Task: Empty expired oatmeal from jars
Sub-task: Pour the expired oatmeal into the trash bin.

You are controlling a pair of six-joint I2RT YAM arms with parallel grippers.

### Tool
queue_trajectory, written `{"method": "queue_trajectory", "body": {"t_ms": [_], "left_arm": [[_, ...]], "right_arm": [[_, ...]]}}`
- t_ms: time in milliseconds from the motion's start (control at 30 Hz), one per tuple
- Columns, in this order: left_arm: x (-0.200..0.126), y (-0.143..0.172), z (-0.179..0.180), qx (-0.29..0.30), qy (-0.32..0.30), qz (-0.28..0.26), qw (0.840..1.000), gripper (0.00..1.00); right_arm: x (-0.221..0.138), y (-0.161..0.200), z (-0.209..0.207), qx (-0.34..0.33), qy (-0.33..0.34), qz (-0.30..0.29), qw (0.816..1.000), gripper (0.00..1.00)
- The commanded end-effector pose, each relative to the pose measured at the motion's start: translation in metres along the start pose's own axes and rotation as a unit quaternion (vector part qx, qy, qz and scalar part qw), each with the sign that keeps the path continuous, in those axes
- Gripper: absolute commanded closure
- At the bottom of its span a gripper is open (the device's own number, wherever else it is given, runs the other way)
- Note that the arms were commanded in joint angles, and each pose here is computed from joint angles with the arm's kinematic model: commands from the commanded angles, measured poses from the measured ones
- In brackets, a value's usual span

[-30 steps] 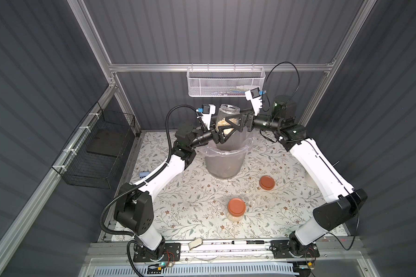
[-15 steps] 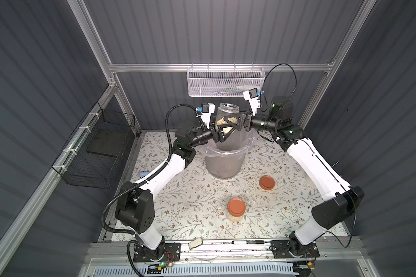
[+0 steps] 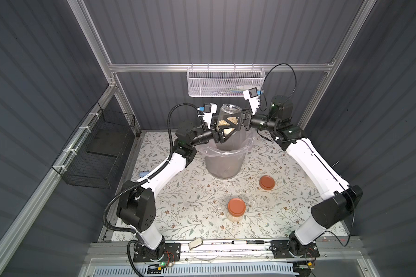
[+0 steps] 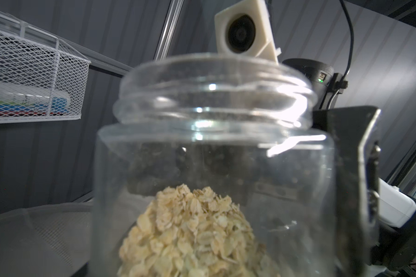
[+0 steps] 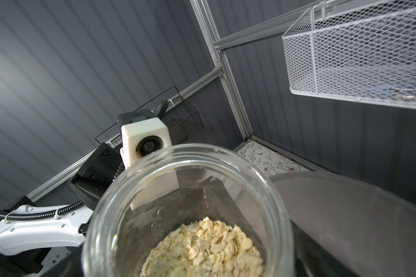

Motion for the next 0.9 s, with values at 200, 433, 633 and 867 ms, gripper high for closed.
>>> {"method": "queue_trajectory", "body": {"t_ms": [200, 433, 633, 867], "left_arm": [[0.002, -0.023, -0.029, 0.049, 0.047, -0.020, 0.997, 0.92], [0.000, -0.018, -0.026, 0.050, 0.037, -0.020, 0.998, 0.48], [-0.006, -0.015, -0.026, 0.079, -0.001, -0.002, 0.997, 0.25], [-0.012, -0.011, -0.023, 0.089, -0.010, -0.018, 0.996, 0.07]], "right_arm": [[0.003, -0.005, -0.004, -0.003, -0.001, -0.011, 1.000, 0.24], [0.002, -0.010, -0.001, -0.003, -0.002, -0.017, 1.000, 0.49], [0.003, -0.011, -0.005, 0.008, 0.007, -0.019, 1.000, 0.53], [0.004, -0.023, -0.013, 0.048, 0.019, -0.066, 0.997, 0.58]]}}
Point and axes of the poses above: each gripper's point midway between its finger pads, its own x axis out along the fingers, its own z axis along the line the jaws close on, y = z × x, the point moved 3 cm from there along -x, back along the fingers, and after that the axes turned 8 degrees about -x, right-handed, at the moved point
